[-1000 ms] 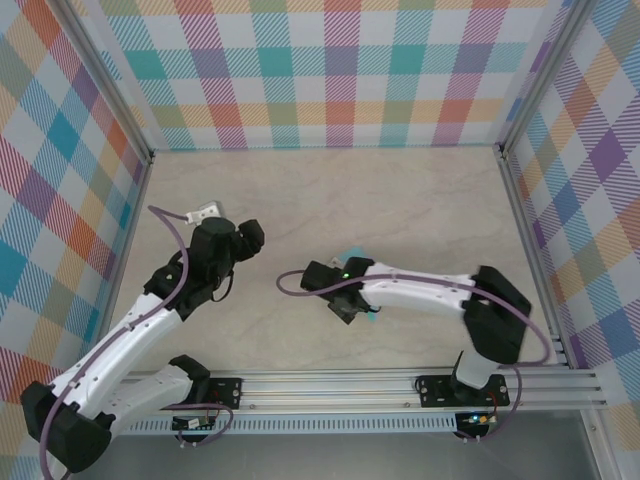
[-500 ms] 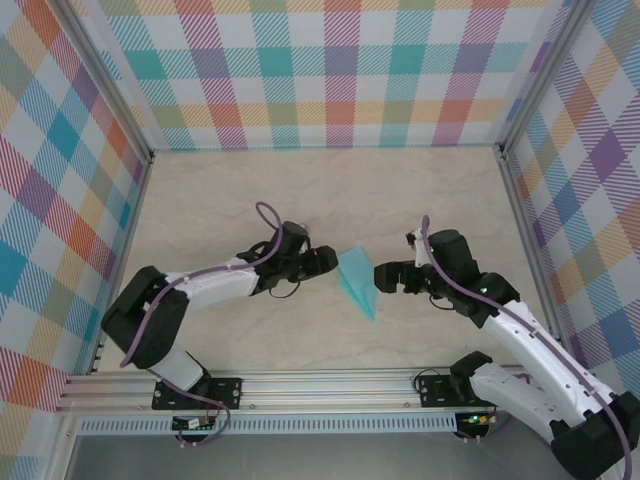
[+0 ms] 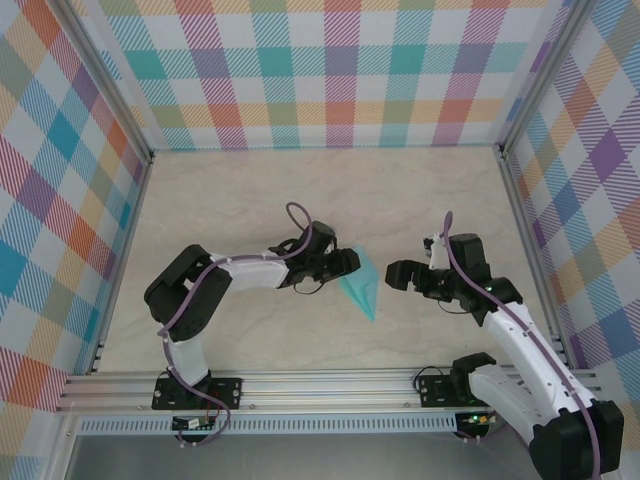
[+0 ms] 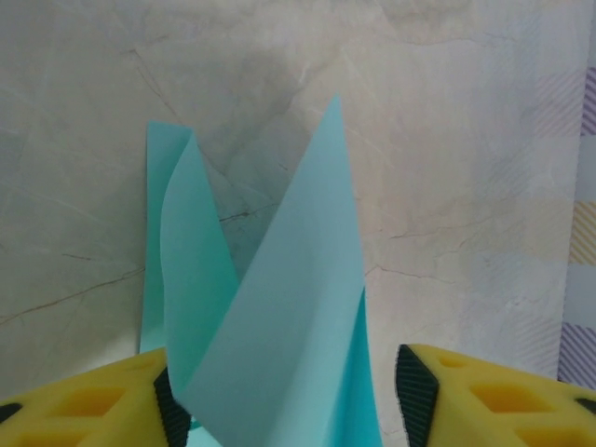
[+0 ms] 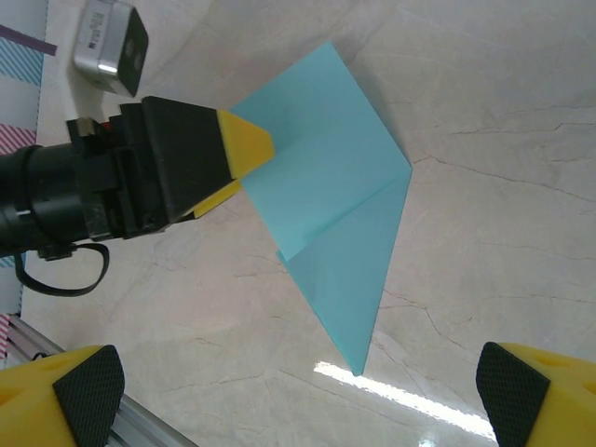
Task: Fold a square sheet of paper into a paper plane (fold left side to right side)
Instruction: Fold the wing for the fifth time at the center of the table.
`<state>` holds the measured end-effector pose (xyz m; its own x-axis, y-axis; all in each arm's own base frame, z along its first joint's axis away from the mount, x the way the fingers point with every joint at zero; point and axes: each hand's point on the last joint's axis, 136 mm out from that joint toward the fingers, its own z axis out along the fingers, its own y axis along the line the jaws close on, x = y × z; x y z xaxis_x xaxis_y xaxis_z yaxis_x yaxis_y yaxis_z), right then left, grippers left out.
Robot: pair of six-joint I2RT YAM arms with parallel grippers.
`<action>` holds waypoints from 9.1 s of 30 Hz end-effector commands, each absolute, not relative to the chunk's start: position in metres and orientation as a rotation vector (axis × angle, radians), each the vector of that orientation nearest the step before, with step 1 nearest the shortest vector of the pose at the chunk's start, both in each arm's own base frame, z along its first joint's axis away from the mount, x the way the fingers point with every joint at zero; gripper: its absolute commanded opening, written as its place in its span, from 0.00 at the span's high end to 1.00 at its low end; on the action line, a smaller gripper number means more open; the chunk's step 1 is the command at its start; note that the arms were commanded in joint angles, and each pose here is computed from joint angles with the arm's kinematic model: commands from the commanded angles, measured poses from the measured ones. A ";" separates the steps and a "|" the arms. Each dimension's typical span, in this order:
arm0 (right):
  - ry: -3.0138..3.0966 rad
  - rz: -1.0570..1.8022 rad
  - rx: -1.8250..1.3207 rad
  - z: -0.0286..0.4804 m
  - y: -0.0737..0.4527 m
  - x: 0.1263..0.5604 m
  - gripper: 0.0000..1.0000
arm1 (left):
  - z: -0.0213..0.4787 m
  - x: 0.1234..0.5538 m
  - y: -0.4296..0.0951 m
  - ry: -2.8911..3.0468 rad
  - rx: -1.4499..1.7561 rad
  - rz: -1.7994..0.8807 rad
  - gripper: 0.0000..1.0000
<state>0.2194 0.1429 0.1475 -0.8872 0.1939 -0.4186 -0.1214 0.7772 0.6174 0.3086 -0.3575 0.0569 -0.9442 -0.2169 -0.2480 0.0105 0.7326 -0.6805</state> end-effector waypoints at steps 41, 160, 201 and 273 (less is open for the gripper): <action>2.419 1.700 -0.384 0.080 0.224 0.271 0.32 | 0.104 0.265 -0.346 2.221 0.538 -1.413 1.00; 2.940 1.105 -0.052 0.064 0.247 0.253 0.76 | 0.042 0.165 -0.325 2.457 0.785 0.289 0.90; 2.538 1.061 0.020 0.117 0.187 0.248 0.00 | 0.066 0.210 -0.342 2.433 0.203 -0.973 1.00; 2.817 0.933 0.233 0.014 0.237 0.280 0.53 | 0.046 0.233 -0.347 2.470 0.065 -1.216 1.00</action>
